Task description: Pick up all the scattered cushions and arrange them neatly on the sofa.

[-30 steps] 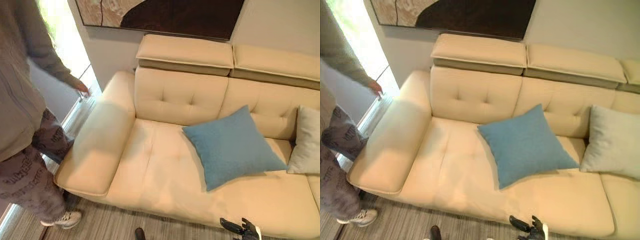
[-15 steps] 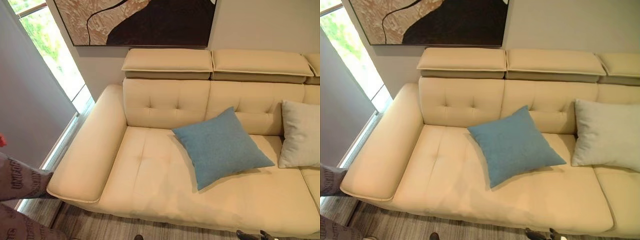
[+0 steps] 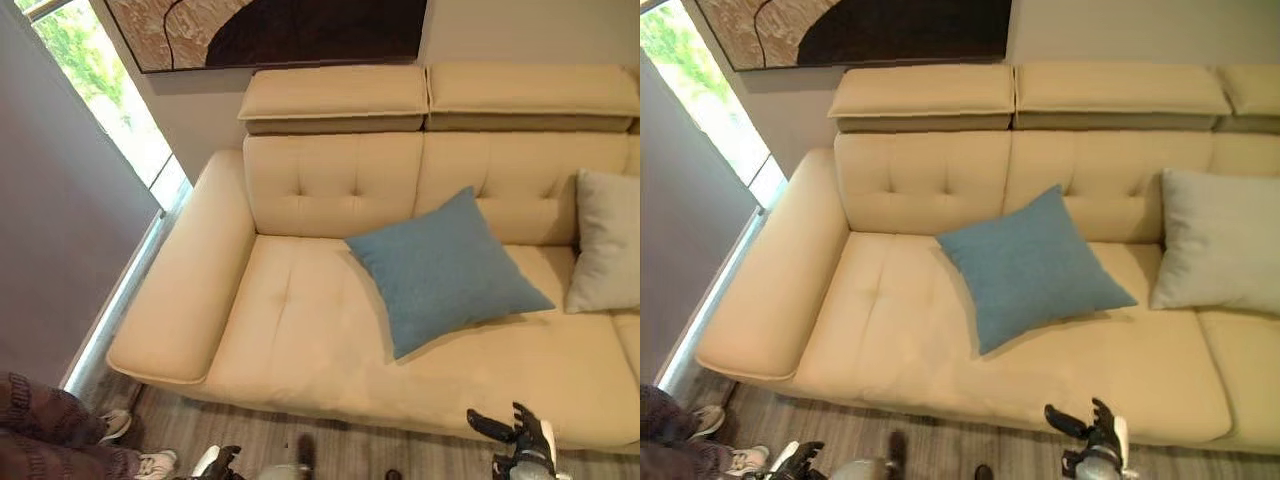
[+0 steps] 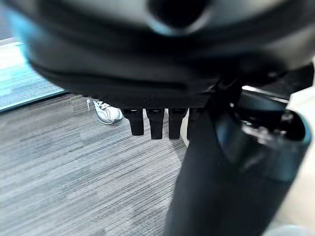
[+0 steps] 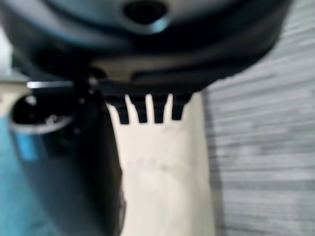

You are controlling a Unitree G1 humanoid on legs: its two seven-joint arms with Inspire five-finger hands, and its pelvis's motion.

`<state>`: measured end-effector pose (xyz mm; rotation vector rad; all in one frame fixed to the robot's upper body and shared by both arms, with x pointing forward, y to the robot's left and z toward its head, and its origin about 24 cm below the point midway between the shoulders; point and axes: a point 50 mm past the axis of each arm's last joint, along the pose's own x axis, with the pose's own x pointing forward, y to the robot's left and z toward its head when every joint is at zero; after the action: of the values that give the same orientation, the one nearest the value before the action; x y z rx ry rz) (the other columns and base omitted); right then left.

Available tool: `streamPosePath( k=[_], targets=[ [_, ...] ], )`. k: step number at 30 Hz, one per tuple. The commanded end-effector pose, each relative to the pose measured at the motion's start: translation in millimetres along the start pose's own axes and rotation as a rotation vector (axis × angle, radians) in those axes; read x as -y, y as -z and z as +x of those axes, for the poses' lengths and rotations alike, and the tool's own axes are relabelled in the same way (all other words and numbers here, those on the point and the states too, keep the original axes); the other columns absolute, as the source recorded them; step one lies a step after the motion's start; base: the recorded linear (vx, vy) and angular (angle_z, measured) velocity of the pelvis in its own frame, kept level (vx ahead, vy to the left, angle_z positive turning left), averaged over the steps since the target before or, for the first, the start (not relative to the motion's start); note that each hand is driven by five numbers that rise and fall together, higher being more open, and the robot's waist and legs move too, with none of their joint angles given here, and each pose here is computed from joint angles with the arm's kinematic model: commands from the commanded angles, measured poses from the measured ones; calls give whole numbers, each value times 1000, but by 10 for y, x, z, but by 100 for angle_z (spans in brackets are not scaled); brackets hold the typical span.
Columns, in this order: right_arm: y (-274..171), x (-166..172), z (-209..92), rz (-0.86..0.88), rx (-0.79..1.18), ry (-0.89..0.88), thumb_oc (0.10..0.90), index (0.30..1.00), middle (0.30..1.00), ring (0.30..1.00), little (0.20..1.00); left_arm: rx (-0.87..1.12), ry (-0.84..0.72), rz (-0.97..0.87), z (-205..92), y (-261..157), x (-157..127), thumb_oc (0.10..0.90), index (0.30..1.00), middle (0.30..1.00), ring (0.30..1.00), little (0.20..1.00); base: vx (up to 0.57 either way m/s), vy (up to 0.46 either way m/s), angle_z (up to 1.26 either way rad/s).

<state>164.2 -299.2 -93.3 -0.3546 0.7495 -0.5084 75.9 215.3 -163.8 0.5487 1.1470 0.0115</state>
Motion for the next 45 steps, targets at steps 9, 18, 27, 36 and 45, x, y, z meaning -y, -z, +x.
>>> streamPosePath(
  k=[9, 18, 27, 36, 45],
  targets=[
    [-119, 85, -72, -45, 142, -8, 800, 900, 900, 900, 900, -77, -63, -67, 10, 127, -108, 800, 900, 900, 900, 900, 142, -21, -61],
    [72, 194, -105, 48, 61, 73, 800, 900, 900, 900, 900, -28, -36, 35, 32, -4, -49, 800, 900, 900, 900, 900, 45, -194, 24],
    [90, 317, -82, 48, 41, 144, 800, 900, 900, 900, 900, 9, -53, 48, 43, -85, -65, 800, 900, 900, 900, 900, 77, -349, 29],
    [-361, 333, -128, 35, 259, 191, 800, 900, 900, 900, 900, 261, -97, 84, 76, -786, -114, 800, 900, 900, 900, 900, -31, -285, 73],
    [-379, 17, -209, -26, 275, 122, 800, 900, 900, 900, 900, 212, -66, 12, 74, -730, -23, 800, 900, 900, 900, 900, 125, 46, 13]
  ],
)
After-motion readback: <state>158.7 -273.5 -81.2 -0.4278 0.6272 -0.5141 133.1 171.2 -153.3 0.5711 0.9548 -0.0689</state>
